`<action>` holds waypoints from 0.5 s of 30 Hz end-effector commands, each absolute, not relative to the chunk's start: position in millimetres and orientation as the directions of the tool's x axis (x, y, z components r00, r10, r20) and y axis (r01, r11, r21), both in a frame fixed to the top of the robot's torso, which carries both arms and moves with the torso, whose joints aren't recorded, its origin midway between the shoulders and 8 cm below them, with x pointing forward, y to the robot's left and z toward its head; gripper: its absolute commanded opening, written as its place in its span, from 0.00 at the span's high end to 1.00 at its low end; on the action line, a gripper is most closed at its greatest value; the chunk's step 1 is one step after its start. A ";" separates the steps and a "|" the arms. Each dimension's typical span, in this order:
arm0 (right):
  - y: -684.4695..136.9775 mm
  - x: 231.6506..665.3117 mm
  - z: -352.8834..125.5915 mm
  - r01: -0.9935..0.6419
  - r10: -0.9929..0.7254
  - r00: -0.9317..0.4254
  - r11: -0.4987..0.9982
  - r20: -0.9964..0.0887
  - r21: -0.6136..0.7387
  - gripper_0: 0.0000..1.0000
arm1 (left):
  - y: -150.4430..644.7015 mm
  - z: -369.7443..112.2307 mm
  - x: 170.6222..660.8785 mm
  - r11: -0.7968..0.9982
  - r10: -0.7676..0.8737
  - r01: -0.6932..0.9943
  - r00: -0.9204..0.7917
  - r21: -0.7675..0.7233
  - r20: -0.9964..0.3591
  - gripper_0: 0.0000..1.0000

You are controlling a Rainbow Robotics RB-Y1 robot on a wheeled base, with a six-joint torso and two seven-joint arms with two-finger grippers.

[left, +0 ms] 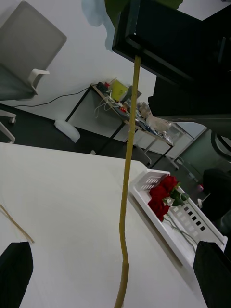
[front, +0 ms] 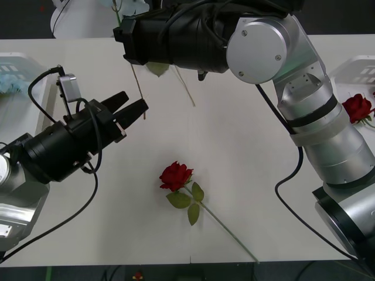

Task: Put the red flowers into the right box and the blue flowers into the left box

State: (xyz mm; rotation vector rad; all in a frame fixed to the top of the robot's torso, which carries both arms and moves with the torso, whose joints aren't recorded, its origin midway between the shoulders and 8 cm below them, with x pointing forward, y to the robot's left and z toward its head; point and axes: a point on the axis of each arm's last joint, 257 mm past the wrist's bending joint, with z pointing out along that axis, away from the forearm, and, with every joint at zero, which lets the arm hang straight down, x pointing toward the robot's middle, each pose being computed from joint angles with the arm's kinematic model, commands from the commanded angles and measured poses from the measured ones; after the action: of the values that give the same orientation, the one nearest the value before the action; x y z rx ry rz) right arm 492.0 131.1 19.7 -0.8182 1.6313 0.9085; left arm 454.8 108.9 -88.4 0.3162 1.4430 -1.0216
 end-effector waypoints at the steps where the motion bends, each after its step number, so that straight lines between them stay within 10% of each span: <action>1: 153.8 475.5 48.1 -0.887 -0.044 -0.185 0.438 -0.982 0.148 1.00 | 83.4 -50.9 461.9 0.567 -0.368 0.766 -0.093 -0.302 -0.925 0.03; 11: 154.5 477.6 48.7 -0.882 -0.036 -0.181 0.448 -0.983 0.146 1.00 | 69.5 -44.8 484.3 0.583 -0.369 0.757 -0.076 -0.295 -0.926 0.18; 15: 153.0 478.9 48.1 -0.879 -0.034 -0.185 0.452 -0.982 0.150 1.00 | 69.8 -48.5 495.5 0.589 -0.364 0.750 -0.086 -0.301 -0.927 0.58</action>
State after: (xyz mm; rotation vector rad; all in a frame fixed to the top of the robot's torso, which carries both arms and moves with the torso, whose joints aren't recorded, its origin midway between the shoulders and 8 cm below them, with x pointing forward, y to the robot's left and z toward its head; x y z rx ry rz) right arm 492.8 133.2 16.8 -0.8206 1.6299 0.8937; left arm 489.7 86.1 -66.4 0.3411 1.4024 -0.9490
